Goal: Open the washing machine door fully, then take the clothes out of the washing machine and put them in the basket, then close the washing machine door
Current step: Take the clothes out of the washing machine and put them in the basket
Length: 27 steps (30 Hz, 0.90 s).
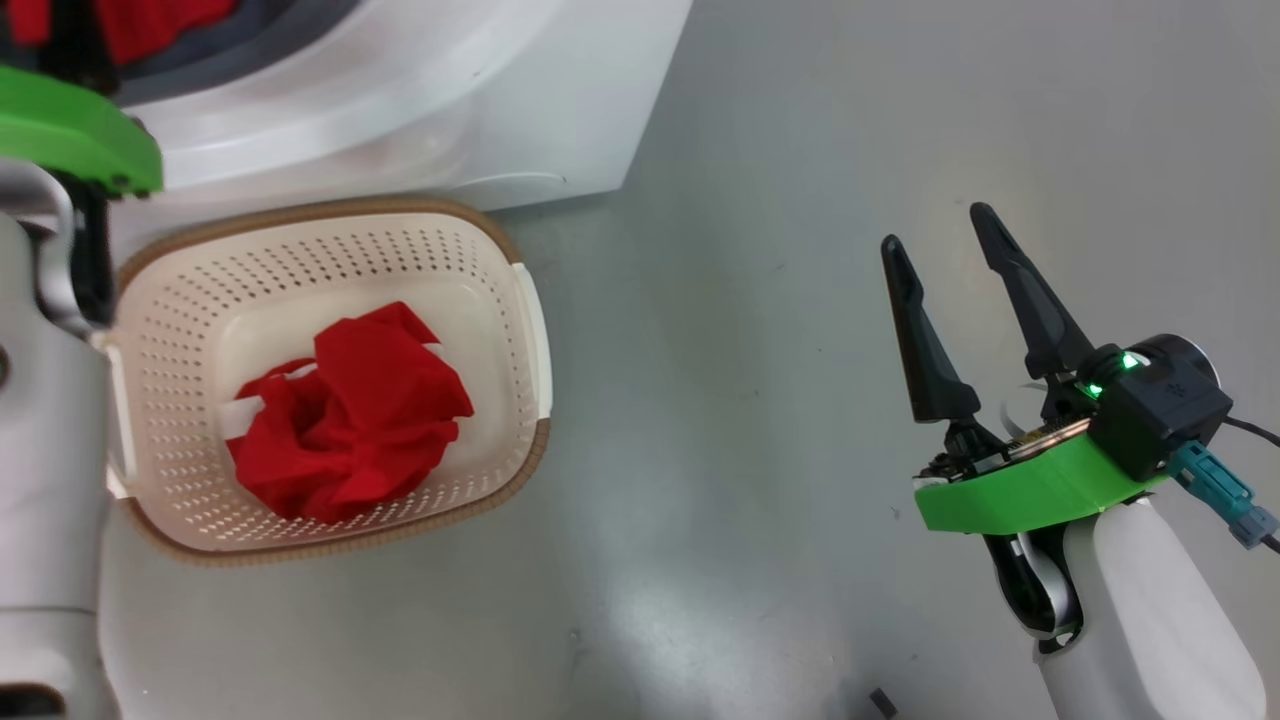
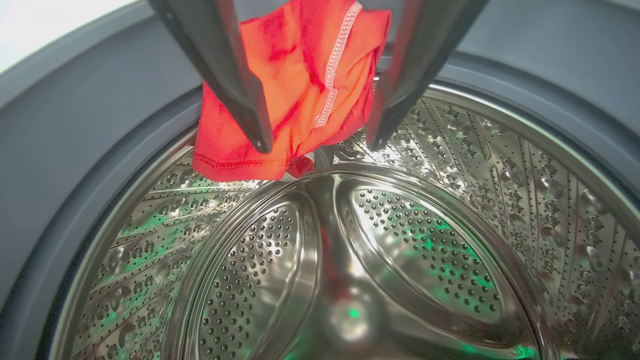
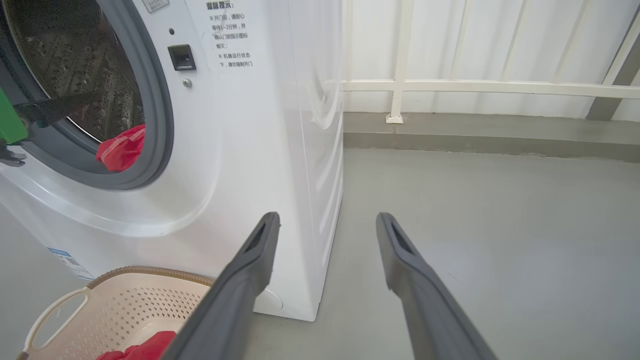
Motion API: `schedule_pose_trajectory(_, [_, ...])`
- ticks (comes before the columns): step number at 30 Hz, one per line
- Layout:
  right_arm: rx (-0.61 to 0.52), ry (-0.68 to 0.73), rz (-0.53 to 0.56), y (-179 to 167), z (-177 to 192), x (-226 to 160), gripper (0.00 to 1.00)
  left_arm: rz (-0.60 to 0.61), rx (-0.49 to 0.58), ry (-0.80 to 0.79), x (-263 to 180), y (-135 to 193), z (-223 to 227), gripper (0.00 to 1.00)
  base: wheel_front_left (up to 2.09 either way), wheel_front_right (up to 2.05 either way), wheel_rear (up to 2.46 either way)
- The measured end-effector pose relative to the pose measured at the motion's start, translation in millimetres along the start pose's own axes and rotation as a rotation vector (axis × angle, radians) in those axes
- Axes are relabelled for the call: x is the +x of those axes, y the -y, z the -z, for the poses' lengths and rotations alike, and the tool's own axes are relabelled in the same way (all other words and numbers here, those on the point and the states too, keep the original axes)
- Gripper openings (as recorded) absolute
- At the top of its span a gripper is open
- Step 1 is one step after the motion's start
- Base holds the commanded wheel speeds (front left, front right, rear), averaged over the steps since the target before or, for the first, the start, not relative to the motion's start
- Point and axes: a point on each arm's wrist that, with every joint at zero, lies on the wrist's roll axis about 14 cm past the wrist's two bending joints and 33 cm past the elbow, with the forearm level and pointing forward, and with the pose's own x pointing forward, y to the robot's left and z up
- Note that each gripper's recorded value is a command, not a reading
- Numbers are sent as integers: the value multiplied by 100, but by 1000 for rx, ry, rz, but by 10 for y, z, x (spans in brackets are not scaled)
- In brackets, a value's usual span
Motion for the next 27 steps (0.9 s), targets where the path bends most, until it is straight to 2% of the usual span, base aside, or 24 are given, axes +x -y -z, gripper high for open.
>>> schedule_pose_trajectory(16, [13, -38, 20, 75, 103, -71, 100, 22, 46, -225, 322, 53, 402, 100, 0, 0, 0])
schedule_pose_trajectory(27, [5, -45, 56, 197, 82, -155, 100, -10, 107, -443, 303, 1, 792, 100, 0, 0, 0])
